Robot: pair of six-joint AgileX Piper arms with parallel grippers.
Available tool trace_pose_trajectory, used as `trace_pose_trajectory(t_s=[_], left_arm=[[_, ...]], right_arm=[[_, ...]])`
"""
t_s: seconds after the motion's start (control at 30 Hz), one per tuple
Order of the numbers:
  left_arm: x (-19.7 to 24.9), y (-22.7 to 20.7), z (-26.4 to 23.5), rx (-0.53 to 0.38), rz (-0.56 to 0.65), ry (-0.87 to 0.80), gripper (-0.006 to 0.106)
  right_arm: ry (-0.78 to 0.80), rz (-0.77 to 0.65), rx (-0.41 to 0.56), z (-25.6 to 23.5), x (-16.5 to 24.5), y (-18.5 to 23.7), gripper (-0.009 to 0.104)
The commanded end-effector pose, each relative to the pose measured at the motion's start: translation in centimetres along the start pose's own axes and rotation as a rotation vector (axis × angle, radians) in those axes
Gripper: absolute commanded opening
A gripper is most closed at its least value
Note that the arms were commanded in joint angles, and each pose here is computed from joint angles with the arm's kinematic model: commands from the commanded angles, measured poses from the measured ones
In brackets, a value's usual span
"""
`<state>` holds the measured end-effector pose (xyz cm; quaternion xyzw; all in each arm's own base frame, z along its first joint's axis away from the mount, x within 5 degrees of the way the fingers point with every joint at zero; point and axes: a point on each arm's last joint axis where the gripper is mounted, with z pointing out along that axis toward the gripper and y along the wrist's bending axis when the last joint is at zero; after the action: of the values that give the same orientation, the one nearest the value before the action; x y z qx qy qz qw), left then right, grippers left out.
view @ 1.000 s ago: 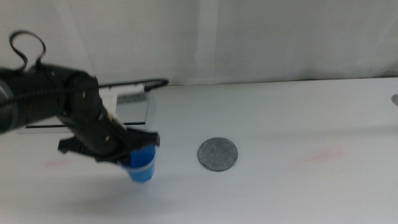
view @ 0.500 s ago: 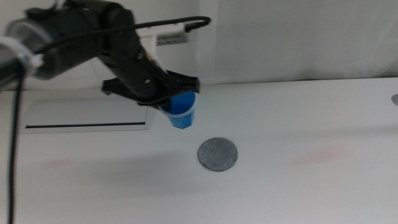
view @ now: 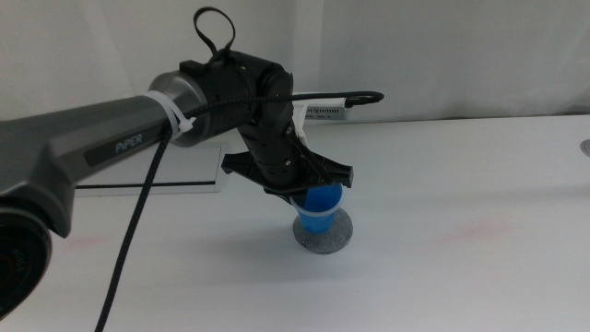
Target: Place an empty cup on a cup mat.
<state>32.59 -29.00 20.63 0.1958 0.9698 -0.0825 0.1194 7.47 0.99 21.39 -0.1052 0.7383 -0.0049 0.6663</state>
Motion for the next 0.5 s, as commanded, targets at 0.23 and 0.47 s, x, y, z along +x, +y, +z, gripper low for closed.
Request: trace_pose_trajectory(t_s=[0.23,0.47], left_arm=[[-0.3,-0.5,1.7,0.019,-0.008,-0.014,-0.003],[0.0,-0.8,2.9,0.044,0.0,0.02,-0.003]], right_arm=[[0.001,-0.004,0.002,0.0,0.1,0.0,-0.003],[0.001,-0.004,0.002,0.0,0.1,0.0,-0.003]])
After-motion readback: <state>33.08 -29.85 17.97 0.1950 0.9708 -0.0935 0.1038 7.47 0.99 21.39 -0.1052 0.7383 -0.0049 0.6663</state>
